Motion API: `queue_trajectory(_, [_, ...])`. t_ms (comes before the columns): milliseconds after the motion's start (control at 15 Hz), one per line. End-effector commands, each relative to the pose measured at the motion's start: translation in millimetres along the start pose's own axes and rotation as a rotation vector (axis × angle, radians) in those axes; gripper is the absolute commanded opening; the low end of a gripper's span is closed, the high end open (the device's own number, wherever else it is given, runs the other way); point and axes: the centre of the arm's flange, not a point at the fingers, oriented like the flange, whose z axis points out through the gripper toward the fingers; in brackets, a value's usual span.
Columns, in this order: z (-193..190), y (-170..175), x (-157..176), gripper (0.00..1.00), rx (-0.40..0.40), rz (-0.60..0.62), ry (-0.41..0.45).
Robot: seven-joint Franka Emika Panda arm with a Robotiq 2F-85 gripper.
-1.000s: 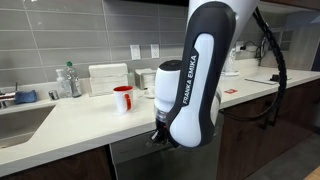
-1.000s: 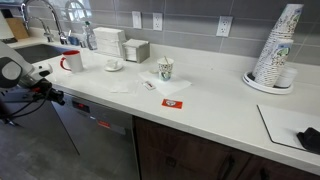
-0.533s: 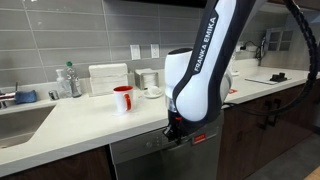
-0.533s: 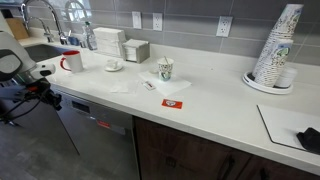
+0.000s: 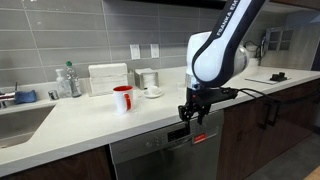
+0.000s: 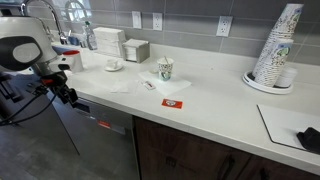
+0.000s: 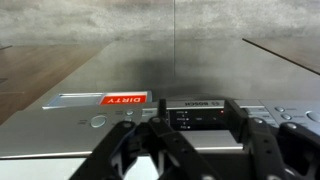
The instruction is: Press a button on the left side of the oven
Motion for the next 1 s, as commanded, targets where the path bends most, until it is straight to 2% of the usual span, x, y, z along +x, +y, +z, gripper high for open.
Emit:
queue_trajectory(0, [-68, 34, -20, 0.95, 0.068, 0.091, -0.017])
queue_trajectory(67, [-79, 39, -21, 0.99, 0.083, 0.115, -0.012])
queue_trajectory(267, [-108, 49, -18, 1.00, 0.084, 0.189, -0.003])
queue_trajectory(400, [-133, 50, -22, 1.00, 0.073, 0.237, -0.019])
queue_trajectory(467, [-149, 48, -26, 1.00, 0.058, 0.259, -0.057])
queue_trajectory(533, [-164, 46, -32, 1.00, 0.011, 0.345, -0.098])
queue_trajectory(600, [-178, 44, -40, 1.00, -0.001, 0.406, -0.074])
queue_trajectory(667, [-129, 46, -10, 1.00, 0.000, 0.311, -0.060])
queue_trajectory(800, [-155, 44, -19, 1.00, -0.026, 0.368, -0.042])
queue_trajectory(933, [-164, 46, -23, 1.00, -0.020, 0.384, -0.032])
